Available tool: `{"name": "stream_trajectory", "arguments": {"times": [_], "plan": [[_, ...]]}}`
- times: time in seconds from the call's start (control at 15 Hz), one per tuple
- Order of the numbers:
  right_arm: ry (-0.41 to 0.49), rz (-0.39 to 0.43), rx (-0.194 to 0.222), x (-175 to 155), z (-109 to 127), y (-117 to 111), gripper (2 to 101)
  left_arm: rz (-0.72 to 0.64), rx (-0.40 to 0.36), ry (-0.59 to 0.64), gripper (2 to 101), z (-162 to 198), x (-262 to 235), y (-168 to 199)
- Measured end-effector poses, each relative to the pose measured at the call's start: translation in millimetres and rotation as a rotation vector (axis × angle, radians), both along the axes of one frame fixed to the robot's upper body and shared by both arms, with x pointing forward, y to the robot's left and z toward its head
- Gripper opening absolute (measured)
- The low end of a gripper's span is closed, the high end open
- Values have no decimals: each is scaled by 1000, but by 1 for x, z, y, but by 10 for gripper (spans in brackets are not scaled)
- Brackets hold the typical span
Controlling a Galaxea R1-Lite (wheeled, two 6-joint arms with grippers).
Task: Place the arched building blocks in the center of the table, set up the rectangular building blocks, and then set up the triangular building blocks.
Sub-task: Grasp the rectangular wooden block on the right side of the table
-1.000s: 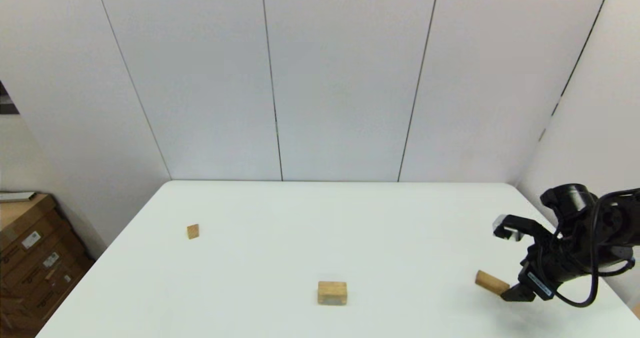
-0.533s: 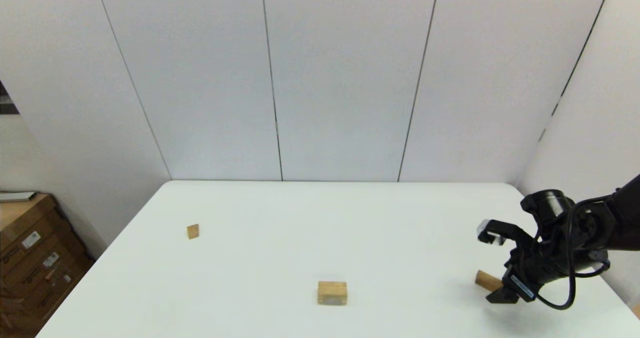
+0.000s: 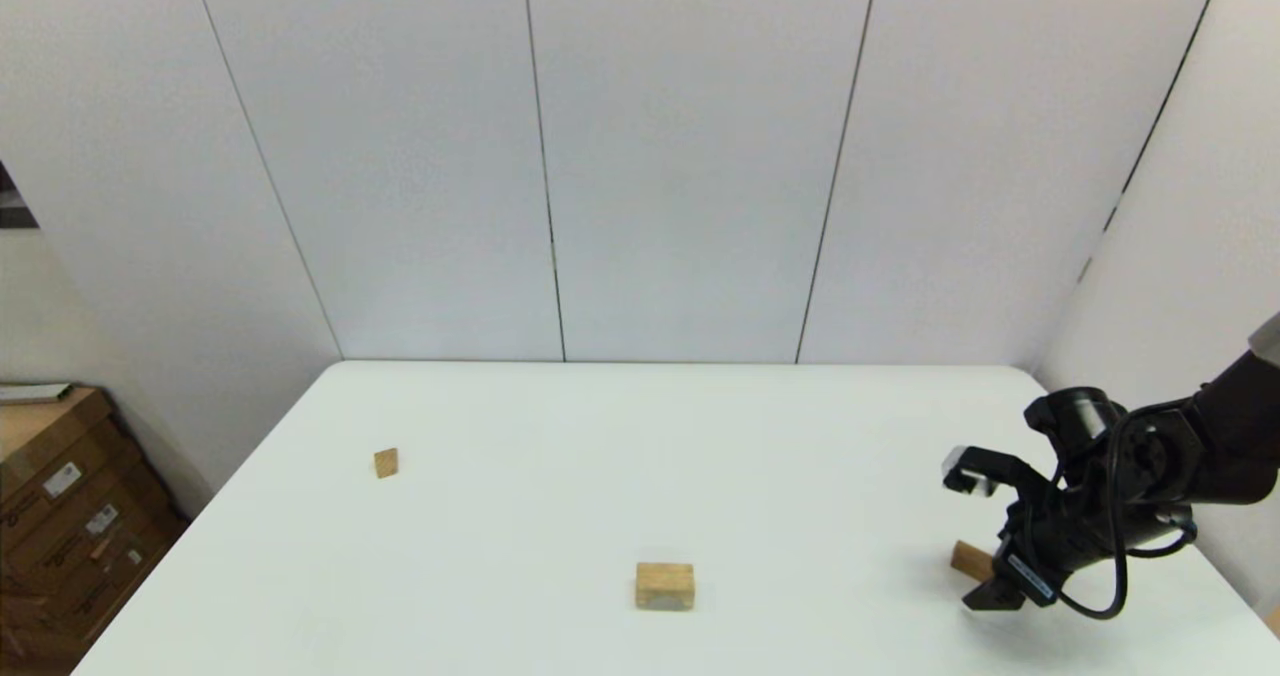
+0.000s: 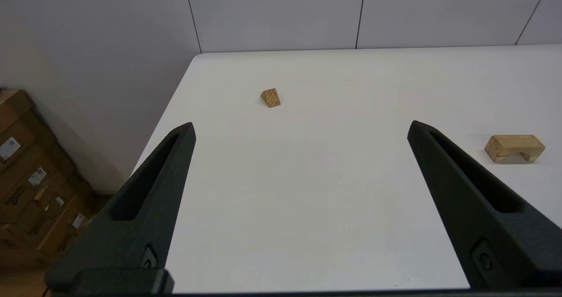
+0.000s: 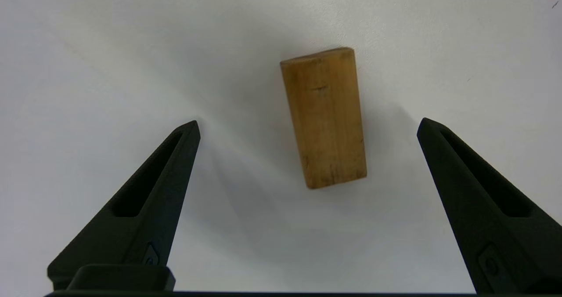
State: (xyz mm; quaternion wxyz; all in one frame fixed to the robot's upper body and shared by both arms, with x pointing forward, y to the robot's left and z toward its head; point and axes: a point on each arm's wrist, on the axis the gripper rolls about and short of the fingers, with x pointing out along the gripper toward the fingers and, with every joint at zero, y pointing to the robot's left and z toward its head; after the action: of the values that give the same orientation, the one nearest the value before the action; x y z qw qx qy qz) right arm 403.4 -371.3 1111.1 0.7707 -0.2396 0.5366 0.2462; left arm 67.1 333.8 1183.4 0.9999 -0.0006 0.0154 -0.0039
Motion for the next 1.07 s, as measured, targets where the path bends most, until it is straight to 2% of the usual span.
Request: {"name": "stream_trajectory", "arguments": {"times": [0.4, 0.47, 0.67, 0.87, 1.0, 1.07], "plan": [[-1, 0, 0, 5, -11, -1, 980, 0, 0, 0, 977, 0, 0, 0], [0, 0, 1, 6, -11, -1, 919, 0, 0, 0, 978, 0, 0, 0], [3, -2, 1, 7, -12, -1, 638, 0, 0, 0, 978, 0, 0, 0], [7, -4, 1, 6, -13, -1, 460, 0, 0, 0, 978, 0, 0, 0], [11, -5, 1, 5, -13, -1, 245, 0, 0, 0, 978, 0, 0, 0], [11, -4, 1, 5, -12, -1, 245, 0, 0, 0, 978, 0, 0, 0]]}}
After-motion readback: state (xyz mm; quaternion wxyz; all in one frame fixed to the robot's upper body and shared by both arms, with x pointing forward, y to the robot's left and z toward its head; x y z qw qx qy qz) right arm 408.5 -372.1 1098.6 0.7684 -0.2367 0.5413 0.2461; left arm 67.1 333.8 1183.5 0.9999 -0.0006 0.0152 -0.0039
